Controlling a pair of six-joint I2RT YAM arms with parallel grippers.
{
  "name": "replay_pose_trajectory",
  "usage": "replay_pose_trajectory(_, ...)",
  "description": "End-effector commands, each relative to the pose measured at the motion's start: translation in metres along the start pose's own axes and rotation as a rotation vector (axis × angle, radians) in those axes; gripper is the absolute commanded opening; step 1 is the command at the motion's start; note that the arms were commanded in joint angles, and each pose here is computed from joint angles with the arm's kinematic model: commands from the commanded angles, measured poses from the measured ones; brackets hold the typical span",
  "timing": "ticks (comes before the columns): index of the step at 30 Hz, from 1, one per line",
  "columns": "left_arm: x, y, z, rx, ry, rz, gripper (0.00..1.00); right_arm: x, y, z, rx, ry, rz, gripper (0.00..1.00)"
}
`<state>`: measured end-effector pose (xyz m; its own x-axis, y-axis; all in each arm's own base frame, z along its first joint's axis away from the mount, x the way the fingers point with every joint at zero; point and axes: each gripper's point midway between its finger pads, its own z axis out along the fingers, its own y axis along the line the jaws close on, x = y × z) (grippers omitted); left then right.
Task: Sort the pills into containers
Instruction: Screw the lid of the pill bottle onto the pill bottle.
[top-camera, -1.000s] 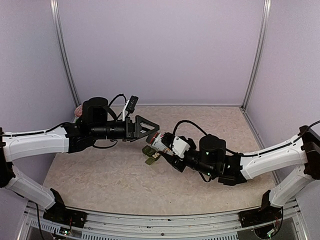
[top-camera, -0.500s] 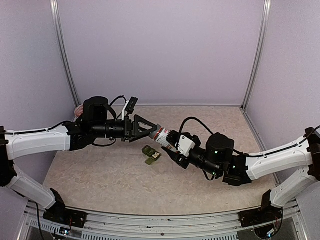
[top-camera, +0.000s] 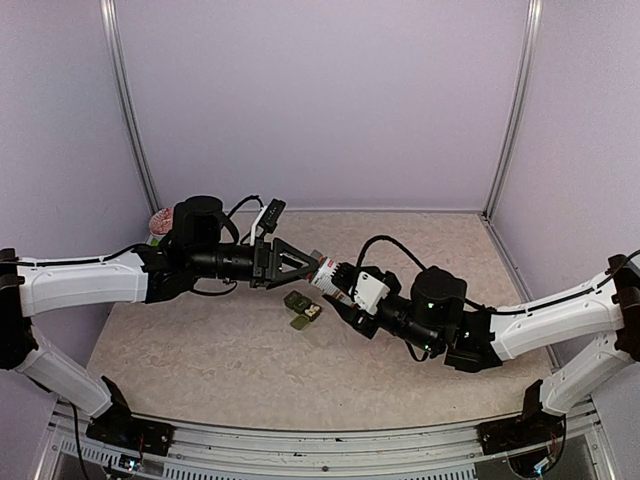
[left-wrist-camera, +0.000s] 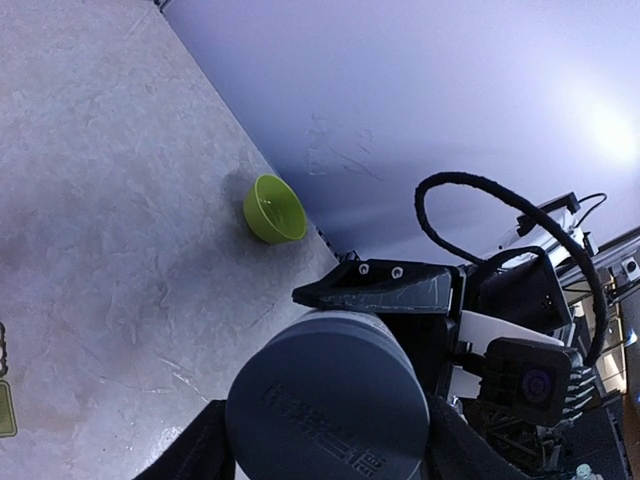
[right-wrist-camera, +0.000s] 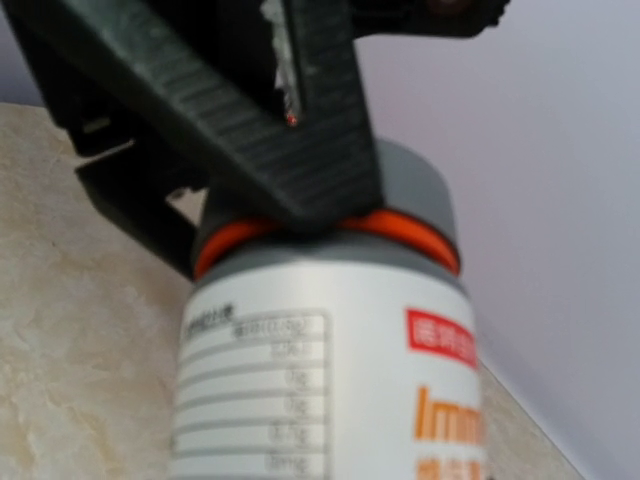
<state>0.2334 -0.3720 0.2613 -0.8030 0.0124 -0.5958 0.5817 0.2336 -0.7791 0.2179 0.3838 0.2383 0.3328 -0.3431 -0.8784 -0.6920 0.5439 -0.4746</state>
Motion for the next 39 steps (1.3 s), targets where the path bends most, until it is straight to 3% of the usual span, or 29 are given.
replay_pose_trajectory(1, -0.008, -0.014, 0.002, 0.049, -0.015, 0.055, 0.53, -0.008, 0.0, 0.001, 0.005, -0.033, 0.016, 0.09)
replay_pose_trajectory(5, -0.006, -0.019, 0.003, 0.081, -0.013, 0.079, 0.43, -0.009, 0.0, -0.001, 0.004, -0.04, 0.037, 0.09)
replay_pose_trajectory(9, 0.0, -0.032, 0.005, 0.133, -0.004, 0.164, 0.43, -0.02, -0.001, -0.005, -0.02, -0.076, 0.111, 0.09)
replay_pose_trajectory(17, 0.015, -0.068, 0.002, 0.244, -0.007, 0.419, 0.43, -0.055, 0.007, -0.016, -0.169, -0.187, 0.431, 0.09)
replay_pose_trajectory(33, 0.045, -0.094, -0.018, 0.362, 0.082, 0.677, 0.43, -0.082, 0.02, -0.061, -0.55, -0.236, 0.758, 0.09)
replay_pose_trajectory(36, 0.046, -0.101, -0.023, 0.369, 0.067, 0.715, 0.46, -0.082, 0.018, -0.066, -0.579, -0.25, 0.809, 0.09)
replay_pose_trajectory(39, 0.04, -0.101, -0.025, 0.326, 0.047, 0.719, 0.62, -0.083, 0.015, -0.069, -0.579, -0.249, 0.827, 0.09)
